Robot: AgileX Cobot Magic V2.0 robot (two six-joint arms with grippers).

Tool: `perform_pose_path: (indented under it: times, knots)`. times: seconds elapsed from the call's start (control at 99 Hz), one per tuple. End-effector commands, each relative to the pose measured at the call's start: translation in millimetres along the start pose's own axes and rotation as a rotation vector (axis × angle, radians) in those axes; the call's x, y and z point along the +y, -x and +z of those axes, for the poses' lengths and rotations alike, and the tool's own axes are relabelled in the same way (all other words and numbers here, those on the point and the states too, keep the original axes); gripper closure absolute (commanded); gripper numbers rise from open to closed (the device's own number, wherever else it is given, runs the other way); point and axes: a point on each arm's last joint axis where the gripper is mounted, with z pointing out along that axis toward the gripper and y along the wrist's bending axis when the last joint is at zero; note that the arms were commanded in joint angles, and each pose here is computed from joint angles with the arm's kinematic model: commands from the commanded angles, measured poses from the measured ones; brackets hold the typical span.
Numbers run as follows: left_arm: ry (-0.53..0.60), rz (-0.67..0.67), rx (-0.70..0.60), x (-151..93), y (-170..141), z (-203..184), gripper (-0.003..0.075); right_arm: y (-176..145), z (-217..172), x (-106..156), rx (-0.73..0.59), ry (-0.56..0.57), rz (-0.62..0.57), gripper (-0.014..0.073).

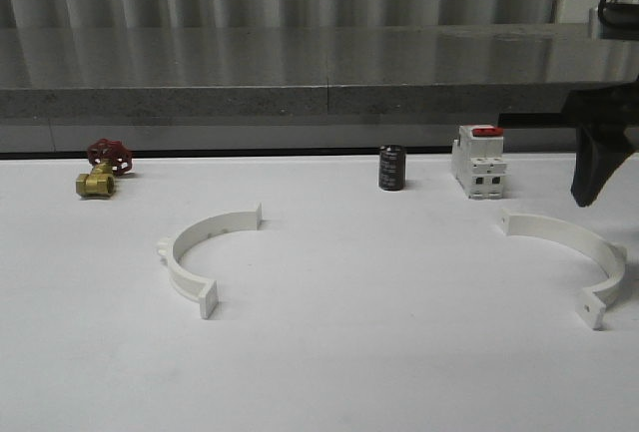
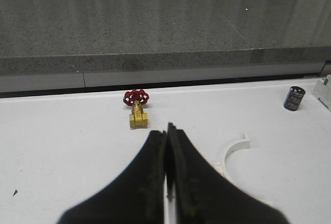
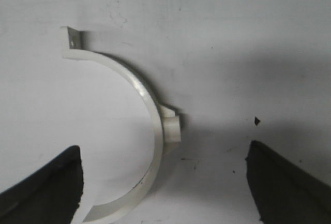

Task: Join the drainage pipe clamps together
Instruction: 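Close the right gripper on the second clamp half's flange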

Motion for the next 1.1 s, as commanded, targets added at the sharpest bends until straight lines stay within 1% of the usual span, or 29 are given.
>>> perform_pose_path:
  times: [0.0, 0.283, 0.525, 0.667, 0.727, 0.798, 0.869, 0.919, 0.939, 0.99, 1.061, 1.091]
  knots:
    - [-0.008, 0.000, -0.103, -1, 16, -3, 0.0741, 15, -6, 3, -0.073, 0.009, -0.039, -0.0039]
    - [-0.008, 0.000, -0.103, -1, 16, -3, 0.0741, 13, 25, 1, -0.018, 0.002, -0.035, -0.0039]
    - [-0.008, 0.000, -0.103, -1, 16, -3, 0.0741, 12, 36, 1, 0.008, 0.000, -0.034, -0.0039]
    - [-0.008, 0.000, -0.103, -1, 16, -3, 0.0741, 12, 36, 1, 0.007, 0.000, -0.034, -0.0039]
    - [-0.008, 0.000, -0.103, -1, 16, -3, 0.0741, 12, 36, 1, 0.009, 0.000, -0.034, -0.0027]
    - [-0.008, 0.000, -0.103, -1, 16, -3, 0.0741, 12, 36, 1, 0.011, 0.000, -0.034, 0.0040]
    - [-0.008, 0.000, -0.103, -1, 16, -3, 0.0741, 12, 36, 1, 0.014, 0.000, -0.034, 0.0151]
    - [-0.008, 0.000, -0.103, -1, 16, -3, 0.0741, 11, 36, 1, 0.016, -0.001, -0.034, 0.0256]
    - [-0.008, 0.000, -0.103, -1, 16, -3, 0.0741, 11, 36, 1, 0.018, -0.001, -0.034, 0.0281]
    - [-0.008, 0.000, -0.103, -1, 16, -3, 0.0741, 11, 36, 1, 0.020, -0.001, -0.034, 0.0379]
    - [-0.008, 0.000, -0.103, -1, 16, -3, 0.0741, 11, 36, 1, 0.018, -0.001, -0.034, 0.0471]
    - [-0.008, 0.000, -0.103, -1, 16, -3, 0.0741, 11, 36, 1, 0.017, -0.001, -0.034, 0.0498]
